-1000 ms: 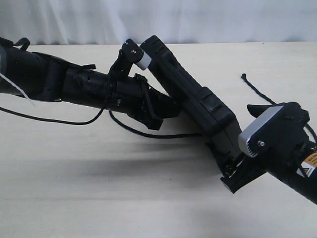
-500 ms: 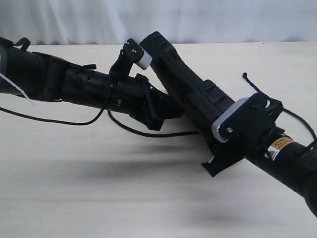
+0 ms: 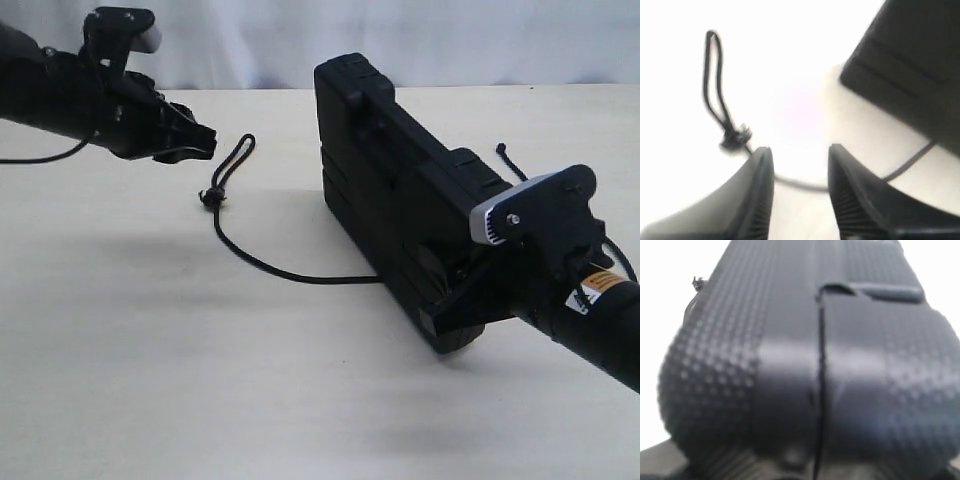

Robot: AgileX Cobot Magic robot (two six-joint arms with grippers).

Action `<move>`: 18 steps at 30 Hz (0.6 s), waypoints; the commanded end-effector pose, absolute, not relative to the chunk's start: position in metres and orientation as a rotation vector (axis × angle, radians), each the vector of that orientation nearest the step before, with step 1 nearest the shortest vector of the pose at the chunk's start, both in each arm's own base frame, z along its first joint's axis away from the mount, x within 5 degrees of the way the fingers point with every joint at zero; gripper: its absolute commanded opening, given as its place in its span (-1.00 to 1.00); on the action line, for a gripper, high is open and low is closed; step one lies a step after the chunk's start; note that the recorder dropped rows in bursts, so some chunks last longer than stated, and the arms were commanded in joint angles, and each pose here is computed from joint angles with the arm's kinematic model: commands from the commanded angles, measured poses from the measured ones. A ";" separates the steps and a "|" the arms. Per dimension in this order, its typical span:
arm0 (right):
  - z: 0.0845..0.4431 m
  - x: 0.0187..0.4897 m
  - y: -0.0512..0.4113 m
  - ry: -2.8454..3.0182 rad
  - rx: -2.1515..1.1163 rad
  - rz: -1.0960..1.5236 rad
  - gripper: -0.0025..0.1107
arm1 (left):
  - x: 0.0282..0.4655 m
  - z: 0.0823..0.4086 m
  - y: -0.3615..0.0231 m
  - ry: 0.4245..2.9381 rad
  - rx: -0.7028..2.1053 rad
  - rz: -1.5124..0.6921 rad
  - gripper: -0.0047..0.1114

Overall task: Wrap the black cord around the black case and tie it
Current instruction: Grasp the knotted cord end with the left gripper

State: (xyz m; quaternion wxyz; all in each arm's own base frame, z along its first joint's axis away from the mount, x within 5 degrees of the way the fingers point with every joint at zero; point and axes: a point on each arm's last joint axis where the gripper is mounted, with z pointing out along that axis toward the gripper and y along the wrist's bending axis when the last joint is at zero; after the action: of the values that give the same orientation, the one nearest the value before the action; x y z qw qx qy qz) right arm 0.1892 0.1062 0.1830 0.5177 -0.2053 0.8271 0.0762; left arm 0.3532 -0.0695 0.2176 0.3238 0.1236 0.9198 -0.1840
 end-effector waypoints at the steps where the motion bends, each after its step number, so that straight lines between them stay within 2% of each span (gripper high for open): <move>1: 0.188 0.190 0.106 1.955 -0.493 0.181 -0.88 | 0.369 0.211 -0.057 2.736 0.346 -0.267 -0.31; 4: 0.186 0.189 0.107 1.971 -0.501 0.184 -0.88 | 0.387 0.197 -0.053 2.861 0.360 -0.117 -0.31; 7: 0.185 0.188 0.107 1.991 -0.510 0.188 -0.88 | 0.403 0.179 -0.057 2.877 0.325 -0.153 -0.31; 12: 0.185 0.188 0.107 1.992 -0.511 0.188 -0.88 | 0.425 0.157 -0.066 2.768 0.162 -0.282 -0.31; 18: 0.185 0.188 0.107 1.992 -0.511 0.188 -0.88 | 0.434 0.143 -0.079 2.691 0.162 -0.273 -0.31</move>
State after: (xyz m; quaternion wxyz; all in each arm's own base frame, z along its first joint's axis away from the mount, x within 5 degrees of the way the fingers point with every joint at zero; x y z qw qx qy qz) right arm 0.1882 0.1061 0.1825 0.5118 -0.2050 0.8306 0.0779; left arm 0.4281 -0.0690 0.1466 0.1926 0.0608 0.9749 -0.0933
